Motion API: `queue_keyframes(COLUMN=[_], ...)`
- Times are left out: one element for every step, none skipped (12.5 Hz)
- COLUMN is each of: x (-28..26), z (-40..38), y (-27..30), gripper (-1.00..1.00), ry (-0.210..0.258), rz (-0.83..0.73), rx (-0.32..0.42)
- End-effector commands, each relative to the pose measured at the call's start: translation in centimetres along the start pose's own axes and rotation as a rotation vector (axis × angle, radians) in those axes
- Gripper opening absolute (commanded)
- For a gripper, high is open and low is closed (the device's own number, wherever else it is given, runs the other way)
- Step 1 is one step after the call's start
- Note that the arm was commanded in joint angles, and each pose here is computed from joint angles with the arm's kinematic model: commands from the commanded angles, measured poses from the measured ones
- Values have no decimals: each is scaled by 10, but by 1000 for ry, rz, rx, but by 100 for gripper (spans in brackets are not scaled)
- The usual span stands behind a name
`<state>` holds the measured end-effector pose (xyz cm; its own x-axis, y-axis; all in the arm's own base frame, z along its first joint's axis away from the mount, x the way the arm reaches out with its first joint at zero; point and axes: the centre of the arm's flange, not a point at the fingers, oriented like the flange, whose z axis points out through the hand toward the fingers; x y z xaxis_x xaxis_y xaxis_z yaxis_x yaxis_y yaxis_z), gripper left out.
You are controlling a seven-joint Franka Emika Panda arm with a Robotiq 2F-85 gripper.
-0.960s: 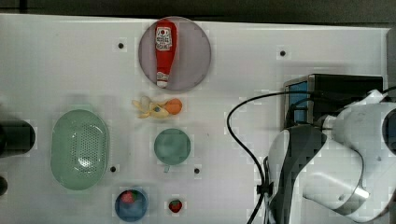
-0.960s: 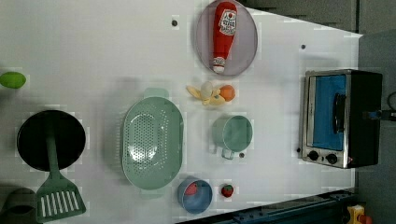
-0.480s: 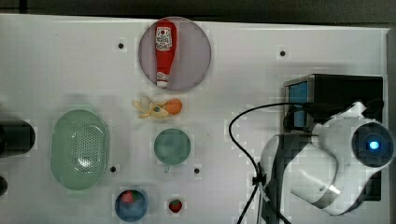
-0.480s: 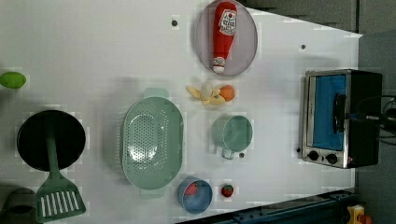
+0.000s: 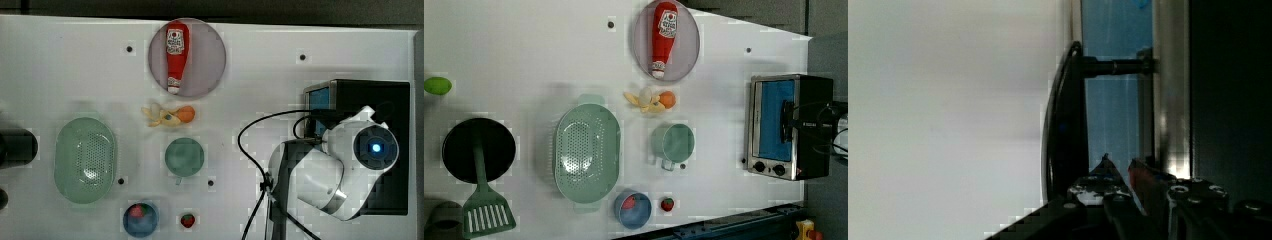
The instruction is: Flap open oven.
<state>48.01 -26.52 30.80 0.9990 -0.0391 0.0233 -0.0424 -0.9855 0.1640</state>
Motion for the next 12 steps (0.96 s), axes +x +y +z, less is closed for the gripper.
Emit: queue_keyframes(x=[12,15,18,21,24,26,27,27,27,25,23,20], z=[6,10,15,20,27,33,41,49,56,65,73,80], y=[-38,-50,-63,-78,-93,-109,-124,-139,-155,-170,-185,-200], gripper=[-65,-65,-65,-65,-65,-65,-65,-65,-65,-65,-65,-65], ry=[-21,-35,-49,-62,-73,-82,-94,-108,-119,-137,-154,-169], rz=[-89,-88,-82,-78,-78,-84,-95,-97,-97,-90,-63,-38], rx=[-31,-57,-85,-117,-149,-182,-217,-251,-283,-319,-357,-400])
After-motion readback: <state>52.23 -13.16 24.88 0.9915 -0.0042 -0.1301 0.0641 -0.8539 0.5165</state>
